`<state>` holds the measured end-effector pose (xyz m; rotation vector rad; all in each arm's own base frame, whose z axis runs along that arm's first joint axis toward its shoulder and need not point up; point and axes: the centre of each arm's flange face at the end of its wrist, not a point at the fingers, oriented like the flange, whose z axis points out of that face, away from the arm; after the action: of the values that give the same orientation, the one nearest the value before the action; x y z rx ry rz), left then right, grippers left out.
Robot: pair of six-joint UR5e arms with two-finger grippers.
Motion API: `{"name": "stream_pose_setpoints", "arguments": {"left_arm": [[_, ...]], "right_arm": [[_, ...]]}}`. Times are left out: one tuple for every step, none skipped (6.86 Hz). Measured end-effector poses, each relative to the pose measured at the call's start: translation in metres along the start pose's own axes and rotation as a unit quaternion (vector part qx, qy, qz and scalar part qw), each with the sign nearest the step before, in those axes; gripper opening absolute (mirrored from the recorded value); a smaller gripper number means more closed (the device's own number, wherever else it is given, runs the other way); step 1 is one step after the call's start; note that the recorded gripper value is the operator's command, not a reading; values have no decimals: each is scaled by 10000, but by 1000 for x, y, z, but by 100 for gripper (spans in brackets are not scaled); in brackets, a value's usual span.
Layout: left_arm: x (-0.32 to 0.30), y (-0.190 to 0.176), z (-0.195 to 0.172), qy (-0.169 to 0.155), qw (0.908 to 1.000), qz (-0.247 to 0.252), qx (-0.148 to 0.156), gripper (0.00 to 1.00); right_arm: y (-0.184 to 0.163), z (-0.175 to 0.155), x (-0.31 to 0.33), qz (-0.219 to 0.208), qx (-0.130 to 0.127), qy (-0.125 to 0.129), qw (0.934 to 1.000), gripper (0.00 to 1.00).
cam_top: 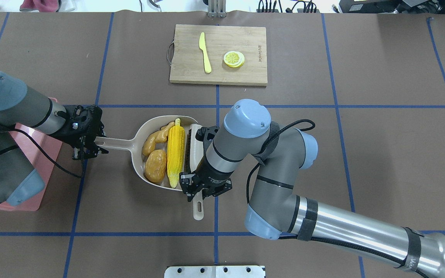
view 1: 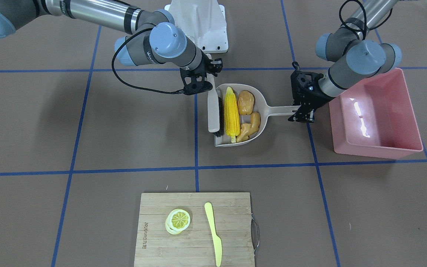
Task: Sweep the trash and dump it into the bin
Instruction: 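Lift the loaded dustpan toward the pink bin with the left gripper while the right withdraws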
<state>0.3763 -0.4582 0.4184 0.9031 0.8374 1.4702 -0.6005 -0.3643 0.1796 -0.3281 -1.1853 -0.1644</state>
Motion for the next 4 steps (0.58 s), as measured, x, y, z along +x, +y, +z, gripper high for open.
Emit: {"name": "stream_pose_setpoints", "arguments": {"left_arm": [[0,0,0,-6,10000,10,14,2],[0,1,-1,-11,10000,20,29,0],[1,0,-2,-28,10000,53,69,0],[1,-2,-4,-68,9998,109,146,0]], "right_arm": [[-1,-24,7,92,-62,-13,9999,0],[2,-44,16,165,-61,-6,9998,0],[7,-68,33,269,-34,20,9996,0],[16,-92,56,369,-10,33,9993,0]]}}
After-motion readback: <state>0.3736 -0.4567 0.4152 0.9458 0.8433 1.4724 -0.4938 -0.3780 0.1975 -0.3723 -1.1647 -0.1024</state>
